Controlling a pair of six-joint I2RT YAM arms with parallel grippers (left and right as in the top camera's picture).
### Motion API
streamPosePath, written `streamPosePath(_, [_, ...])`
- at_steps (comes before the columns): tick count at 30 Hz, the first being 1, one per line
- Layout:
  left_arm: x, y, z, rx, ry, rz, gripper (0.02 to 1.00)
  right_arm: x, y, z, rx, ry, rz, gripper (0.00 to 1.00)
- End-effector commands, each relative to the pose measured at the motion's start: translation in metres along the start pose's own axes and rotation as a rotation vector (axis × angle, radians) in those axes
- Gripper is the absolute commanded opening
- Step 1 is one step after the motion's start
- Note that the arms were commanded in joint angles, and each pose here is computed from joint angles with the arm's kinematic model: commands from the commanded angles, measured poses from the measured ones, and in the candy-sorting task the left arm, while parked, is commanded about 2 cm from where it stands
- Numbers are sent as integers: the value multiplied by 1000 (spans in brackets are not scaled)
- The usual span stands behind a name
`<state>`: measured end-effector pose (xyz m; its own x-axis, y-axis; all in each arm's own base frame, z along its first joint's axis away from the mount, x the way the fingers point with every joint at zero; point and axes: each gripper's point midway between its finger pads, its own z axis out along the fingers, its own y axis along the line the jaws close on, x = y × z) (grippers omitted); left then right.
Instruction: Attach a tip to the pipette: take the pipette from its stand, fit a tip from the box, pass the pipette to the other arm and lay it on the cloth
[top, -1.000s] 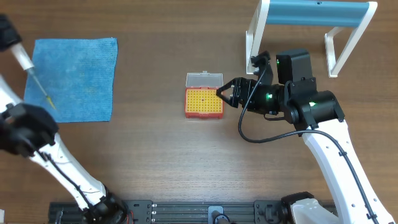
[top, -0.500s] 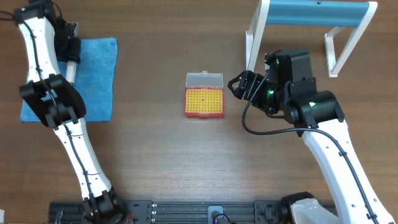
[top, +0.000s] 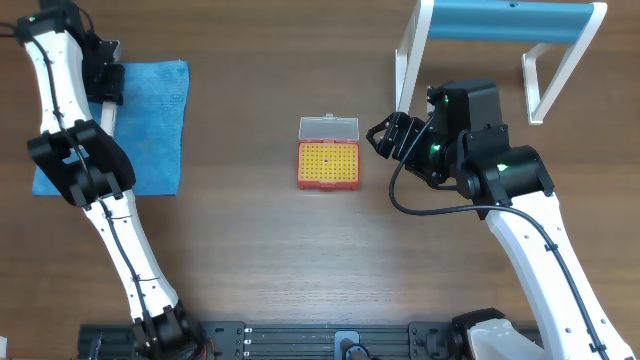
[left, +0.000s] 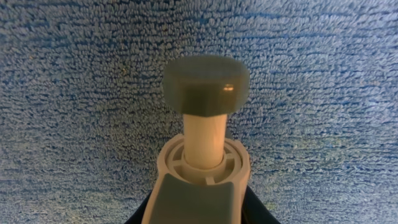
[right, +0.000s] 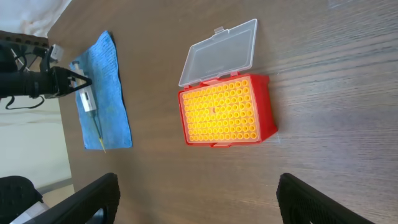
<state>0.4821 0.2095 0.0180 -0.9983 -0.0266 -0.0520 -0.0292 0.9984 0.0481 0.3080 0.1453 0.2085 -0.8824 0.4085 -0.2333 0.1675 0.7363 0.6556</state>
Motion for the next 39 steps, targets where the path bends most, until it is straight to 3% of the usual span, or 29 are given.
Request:
streamPosePath(1, [-4,-1,0,10,-17,15,27,-3,0,-2,4,-18,9,822])
streamPosePath(14, [-4,-4,5,34,-15,-32,49,-3,0,-2,4,-18,9,822])
streamPosePath(15, [-4,-3,5,34,-15,-43,139,-3,0,-2,4,-18,9,822])
streamPosePath(16, [-4,-3,5,35,-14,-64,430,-3,0,-2,4,-18,9,822])
streamPosePath(17, [-4,-3,5,34,-14,-68,649,-3,0,-2,4,-18,9,822])
streamPosePath(19, [-3,-4,5,35,-13,-68,864,-3,0,-2,4,-18,9,825])
streamPosePath(25, [-1,-4,-17,33,-18,-198,879,-10,6,-3,-19,-46,-9,822])
streamPosePath(29, [-2,1,-77,-4,-93,-199,882,-32,18,-9,-54,-152,-57,822])
streamPosePath(34, [1,-20,-182,64,-281,-313,882,-46,6,-16,38,-246,-117,822])
streamPosePath(39, [10,-49,-271,82,-467,-264,882,-62,-10,-25,150,-338,-181,822])
